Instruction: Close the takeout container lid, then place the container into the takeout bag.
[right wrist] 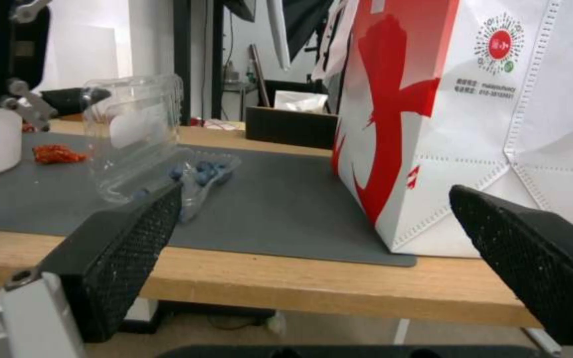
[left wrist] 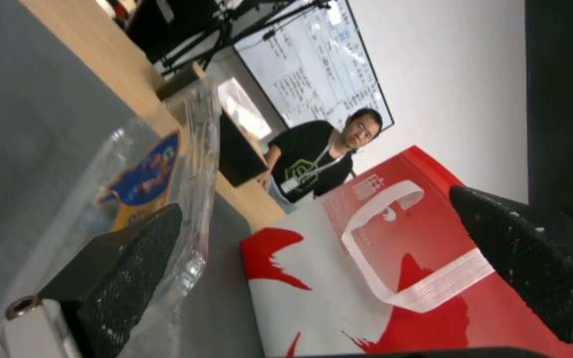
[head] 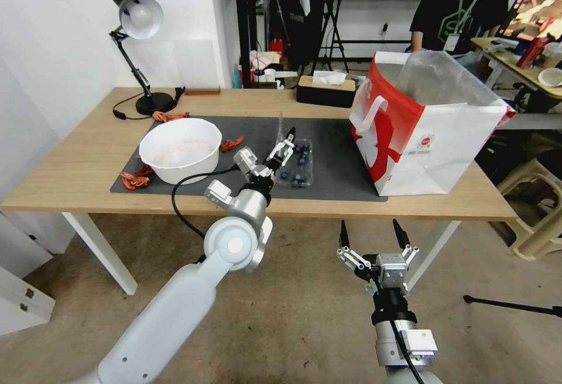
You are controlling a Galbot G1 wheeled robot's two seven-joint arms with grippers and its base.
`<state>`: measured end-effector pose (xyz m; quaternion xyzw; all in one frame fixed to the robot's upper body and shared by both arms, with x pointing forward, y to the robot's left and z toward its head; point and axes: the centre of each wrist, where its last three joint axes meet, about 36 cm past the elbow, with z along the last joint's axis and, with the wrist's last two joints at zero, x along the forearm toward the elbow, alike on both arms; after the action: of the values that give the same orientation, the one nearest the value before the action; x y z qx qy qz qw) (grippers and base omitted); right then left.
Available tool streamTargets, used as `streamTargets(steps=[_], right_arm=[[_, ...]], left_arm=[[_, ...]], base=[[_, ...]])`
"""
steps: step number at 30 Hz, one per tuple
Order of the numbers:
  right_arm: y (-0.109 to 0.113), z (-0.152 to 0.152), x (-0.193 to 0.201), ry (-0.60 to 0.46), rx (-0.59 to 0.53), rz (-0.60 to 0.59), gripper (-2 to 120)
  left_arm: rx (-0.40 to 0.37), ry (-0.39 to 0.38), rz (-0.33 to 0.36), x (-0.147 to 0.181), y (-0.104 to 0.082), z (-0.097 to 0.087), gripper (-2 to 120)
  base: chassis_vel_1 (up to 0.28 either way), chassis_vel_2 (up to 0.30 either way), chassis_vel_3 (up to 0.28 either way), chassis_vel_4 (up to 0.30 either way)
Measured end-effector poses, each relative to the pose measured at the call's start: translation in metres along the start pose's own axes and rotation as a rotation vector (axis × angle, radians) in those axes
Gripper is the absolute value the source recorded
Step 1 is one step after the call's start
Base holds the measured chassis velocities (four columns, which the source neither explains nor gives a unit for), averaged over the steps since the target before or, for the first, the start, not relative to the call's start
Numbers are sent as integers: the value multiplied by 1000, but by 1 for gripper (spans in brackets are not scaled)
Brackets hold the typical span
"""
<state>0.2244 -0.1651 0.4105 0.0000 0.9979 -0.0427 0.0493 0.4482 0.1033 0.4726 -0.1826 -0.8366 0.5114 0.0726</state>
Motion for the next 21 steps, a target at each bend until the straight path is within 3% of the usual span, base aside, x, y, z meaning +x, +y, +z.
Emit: streamTargets(steps=[11,14,18,21], right_arm=[[0,3,0,4,5,7,100],[0,4,-1,5,6,7,100],[0,4,-1,5,6,7,100],[0,4,-2,3,6,7,100]], left_arm=[[156,75,-48,-15,-12,3,98],[209,104,-89,-22,-13,3,87],[215,113,-122,-27,-9,4,80],[209,123,-162,-33,-3,7,65]], base=[[0,0,0,0],[0,0,0,0],[0,0,0,0],[0,0,0,0]])
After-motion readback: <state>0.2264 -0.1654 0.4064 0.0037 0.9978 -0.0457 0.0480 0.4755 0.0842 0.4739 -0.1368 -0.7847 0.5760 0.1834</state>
